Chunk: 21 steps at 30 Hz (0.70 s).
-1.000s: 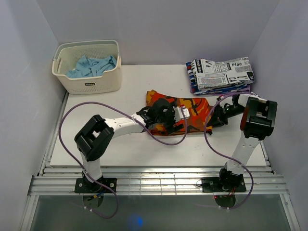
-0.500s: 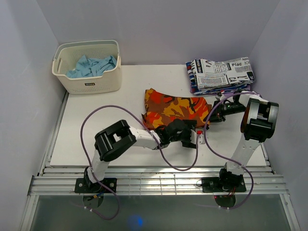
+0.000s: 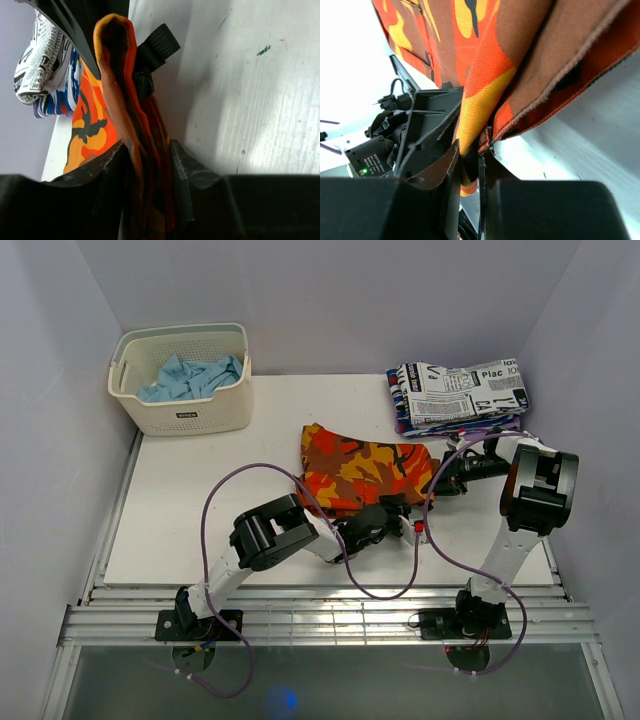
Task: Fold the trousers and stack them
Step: Neatly place the folded trousers to the corner
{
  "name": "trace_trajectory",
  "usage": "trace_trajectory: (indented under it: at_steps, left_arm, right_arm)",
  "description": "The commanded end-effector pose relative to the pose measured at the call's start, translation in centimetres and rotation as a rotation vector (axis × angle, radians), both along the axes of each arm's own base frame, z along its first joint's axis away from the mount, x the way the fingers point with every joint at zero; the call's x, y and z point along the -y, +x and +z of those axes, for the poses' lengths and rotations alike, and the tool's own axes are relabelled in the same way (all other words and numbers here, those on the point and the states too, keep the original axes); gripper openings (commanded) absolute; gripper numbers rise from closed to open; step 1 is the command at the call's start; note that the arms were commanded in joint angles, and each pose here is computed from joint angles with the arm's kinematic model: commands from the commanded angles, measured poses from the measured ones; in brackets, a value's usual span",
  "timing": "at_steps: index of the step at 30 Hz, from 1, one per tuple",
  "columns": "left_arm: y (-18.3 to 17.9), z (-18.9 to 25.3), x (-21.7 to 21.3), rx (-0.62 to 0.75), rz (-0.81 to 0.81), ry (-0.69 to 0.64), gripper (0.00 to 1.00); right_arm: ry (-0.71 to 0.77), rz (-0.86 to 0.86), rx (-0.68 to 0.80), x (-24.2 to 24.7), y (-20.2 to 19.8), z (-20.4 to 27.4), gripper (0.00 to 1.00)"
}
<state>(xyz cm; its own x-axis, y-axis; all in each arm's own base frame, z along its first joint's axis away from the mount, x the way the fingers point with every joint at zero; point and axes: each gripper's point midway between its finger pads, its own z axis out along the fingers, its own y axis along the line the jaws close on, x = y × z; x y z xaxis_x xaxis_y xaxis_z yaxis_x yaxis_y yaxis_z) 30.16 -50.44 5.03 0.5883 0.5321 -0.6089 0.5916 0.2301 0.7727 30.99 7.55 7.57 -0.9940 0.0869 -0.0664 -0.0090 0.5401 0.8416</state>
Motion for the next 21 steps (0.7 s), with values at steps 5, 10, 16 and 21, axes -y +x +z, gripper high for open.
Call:
trace_trajectory:
  at_steps: [5,10,16,21]
  left_arm:
    - [0.8,-1.5,-1.1,0.008,0.045,0.057,0.19]
    - [0.9,-1.1,-0.8,-0.019,0.056,0.037,0.00]
    - [1.1,-1.1,-1.0,-0.088,0.083,0.017,0.00]
    - [1.2,0.0,-0.8,-0.152,0.093,-0.021,0.00]
  right_arm:
    - [-0.080,-0.011,0.036,1.1,0.4,1.0,0.93]
    - [-0.196,-0.078,0.009,3.8,0.7,0.0,0.90]
    - [-0.122,-0.089,-0.037,3.1,0.1,-1.3,0.90]
    - [-0.117,-0.087,-0.056,2.8,0.2,-2.3,0.90]
